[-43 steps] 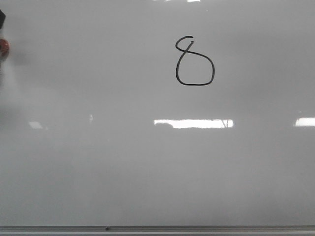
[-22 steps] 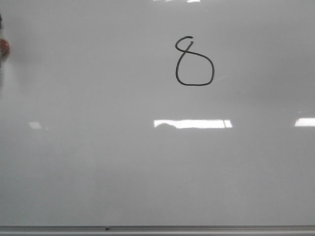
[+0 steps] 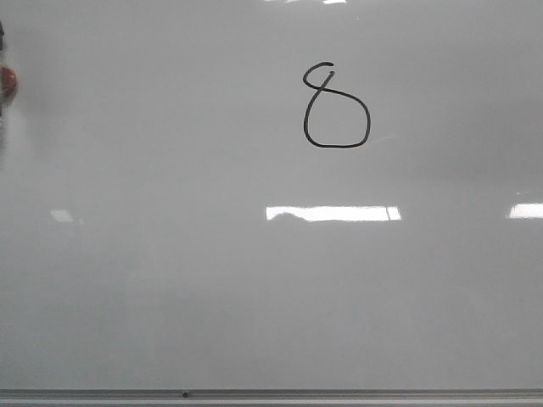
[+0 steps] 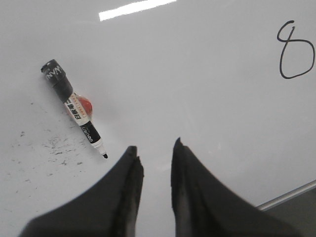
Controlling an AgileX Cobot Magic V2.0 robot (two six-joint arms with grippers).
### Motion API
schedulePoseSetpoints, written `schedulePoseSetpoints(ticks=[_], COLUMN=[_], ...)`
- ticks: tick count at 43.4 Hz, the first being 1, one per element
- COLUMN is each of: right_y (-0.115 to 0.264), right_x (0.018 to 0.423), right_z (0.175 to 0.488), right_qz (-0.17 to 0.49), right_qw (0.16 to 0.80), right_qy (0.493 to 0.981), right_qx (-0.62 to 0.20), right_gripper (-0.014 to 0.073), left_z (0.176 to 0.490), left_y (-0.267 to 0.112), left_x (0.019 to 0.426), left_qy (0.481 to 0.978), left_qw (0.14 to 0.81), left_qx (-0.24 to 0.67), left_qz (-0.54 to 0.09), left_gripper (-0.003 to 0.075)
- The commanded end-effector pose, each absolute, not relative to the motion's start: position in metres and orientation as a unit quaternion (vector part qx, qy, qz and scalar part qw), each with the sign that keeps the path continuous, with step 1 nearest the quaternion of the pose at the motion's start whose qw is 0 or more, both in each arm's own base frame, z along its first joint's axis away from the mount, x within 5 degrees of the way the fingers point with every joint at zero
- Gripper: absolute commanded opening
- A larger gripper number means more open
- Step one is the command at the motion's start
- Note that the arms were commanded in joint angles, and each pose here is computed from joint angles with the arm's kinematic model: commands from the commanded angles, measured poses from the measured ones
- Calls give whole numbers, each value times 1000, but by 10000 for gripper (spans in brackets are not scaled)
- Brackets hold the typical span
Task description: Write number 8 on whiteboard
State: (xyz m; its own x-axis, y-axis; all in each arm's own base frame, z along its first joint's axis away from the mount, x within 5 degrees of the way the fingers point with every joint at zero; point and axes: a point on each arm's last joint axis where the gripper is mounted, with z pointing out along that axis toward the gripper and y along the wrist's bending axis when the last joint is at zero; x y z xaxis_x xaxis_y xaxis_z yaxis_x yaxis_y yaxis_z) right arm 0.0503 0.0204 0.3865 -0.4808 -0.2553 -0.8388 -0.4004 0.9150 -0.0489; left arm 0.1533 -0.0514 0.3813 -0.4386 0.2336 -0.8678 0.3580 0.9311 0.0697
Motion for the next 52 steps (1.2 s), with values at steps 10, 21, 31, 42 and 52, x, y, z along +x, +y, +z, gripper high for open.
schedulePoseSetpoints(ticks=[10, 21, 31, 42, 52], right_y=[21, 22, 22, 22, 22], right_x=[56, 59, 58, 58, 58], right_z=[388, 382, 382, 382, 382], right_qz=[74, 70, 73, 73, 73], right_qw=[493, 488, 487, 487, 487], right_qy=[847, 850, 851, 851, 851], right_qx=[-185, -186, -186, -186, -186], right_gripper=[-103, -108, -108, -108, -108], left_z=[397, 399, 399, 399, 399], left_y=[-53, -53, -53, -53, -53], left_x=[153, 154, 154, 154, 154], left_qy=[824, 819, 820, 820, 820], left_qw=[542, 549, 548, 548, 548], left_qx=[139, 136, 136, 136, 136], left_qz=[-94, -96, -95, -95, -95], left_gripper=[-21, -21, -21, -21, -21])
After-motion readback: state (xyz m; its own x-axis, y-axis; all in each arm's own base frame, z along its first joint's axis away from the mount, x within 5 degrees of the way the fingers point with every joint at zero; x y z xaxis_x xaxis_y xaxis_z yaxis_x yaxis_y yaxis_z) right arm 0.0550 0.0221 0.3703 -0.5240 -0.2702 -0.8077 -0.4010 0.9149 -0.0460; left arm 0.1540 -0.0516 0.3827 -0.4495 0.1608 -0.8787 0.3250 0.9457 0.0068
